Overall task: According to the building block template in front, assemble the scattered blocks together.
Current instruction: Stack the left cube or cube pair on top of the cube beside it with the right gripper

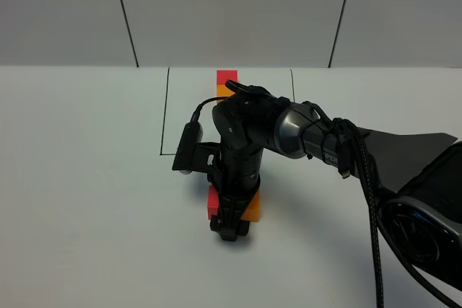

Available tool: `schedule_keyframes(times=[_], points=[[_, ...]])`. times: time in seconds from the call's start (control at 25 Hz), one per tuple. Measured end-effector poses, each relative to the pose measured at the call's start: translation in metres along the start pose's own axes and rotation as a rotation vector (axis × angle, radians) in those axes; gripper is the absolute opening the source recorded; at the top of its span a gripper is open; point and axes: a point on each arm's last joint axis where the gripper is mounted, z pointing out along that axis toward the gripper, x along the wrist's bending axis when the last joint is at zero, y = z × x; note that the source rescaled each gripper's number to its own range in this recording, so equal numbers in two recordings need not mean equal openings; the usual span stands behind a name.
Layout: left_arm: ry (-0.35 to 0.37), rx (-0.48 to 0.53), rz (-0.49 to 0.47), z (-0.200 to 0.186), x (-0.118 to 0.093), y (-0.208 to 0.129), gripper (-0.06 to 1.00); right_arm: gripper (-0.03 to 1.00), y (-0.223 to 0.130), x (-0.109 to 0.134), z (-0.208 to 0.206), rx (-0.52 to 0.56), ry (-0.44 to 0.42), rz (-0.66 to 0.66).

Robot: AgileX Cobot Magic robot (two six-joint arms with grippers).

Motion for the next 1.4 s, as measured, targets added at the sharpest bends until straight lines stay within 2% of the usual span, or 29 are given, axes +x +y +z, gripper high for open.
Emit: schedule_keyframes(times=[0.12, 0.28, 0.4, 0.52, 0.72, 0.88, 0.96, 1.2, 1.4], points=[[0.0, 0.0, 0.0, 0.0, 0.0, 0.0, 0.71, 0.91, 0.0, 0.0, 0.001, 0.004, 0.005, 0.003], [0.0, 0.0, 0.0, 0.0, 0.0, 0.0, 0.71, 0.67, 0.003, 0.005, 0.001, 0.01, 0.014, -0.007], [0.0, 0.0, 0.0, 0.0, 0.0, 0.0, 0.71, 0.37, 0.005, 0.008, 0.001, 0.01, 0.014, -0.015], [0.0, 0.0, 0.0, 0.0, 0.0, 0.0, 0.71, 0.02, 0.006, 0.007, 0.001, 0.006, 0.011, -0.014], [0.0, 0.0, -0.001, 0.0, 0.0, 0.0, 0.71, 0.01, 0.006, 0.007, 0.0, 0.006, 0.01, 0.006], [0.0, 0.0, -0.001, 0.0, 0.0, 0.0, 0.71, 0.01, 0.007, 0.008, -0.003, 0.016, 0.032, 0.145], [0.0, 0.0, -0.001, 0.0, 0.0, 0.0, 0.71, 0.01, 0.007, 0.008, -0.011, 0.039, 0.07, 0.283], [0.0, 0.0, -0.001, 0.0, 0.0, 0.0, 0.71, 0.01, 0.002, -0.007, -0.05, -0.019, 0.186, 0.789], [0.0, 0.0, -0.001, 0.0, 0.0, 0.0, 0.71, 0.01, -0.016, -0.029, -0.05, -0.032, 0.197, 1.05]])
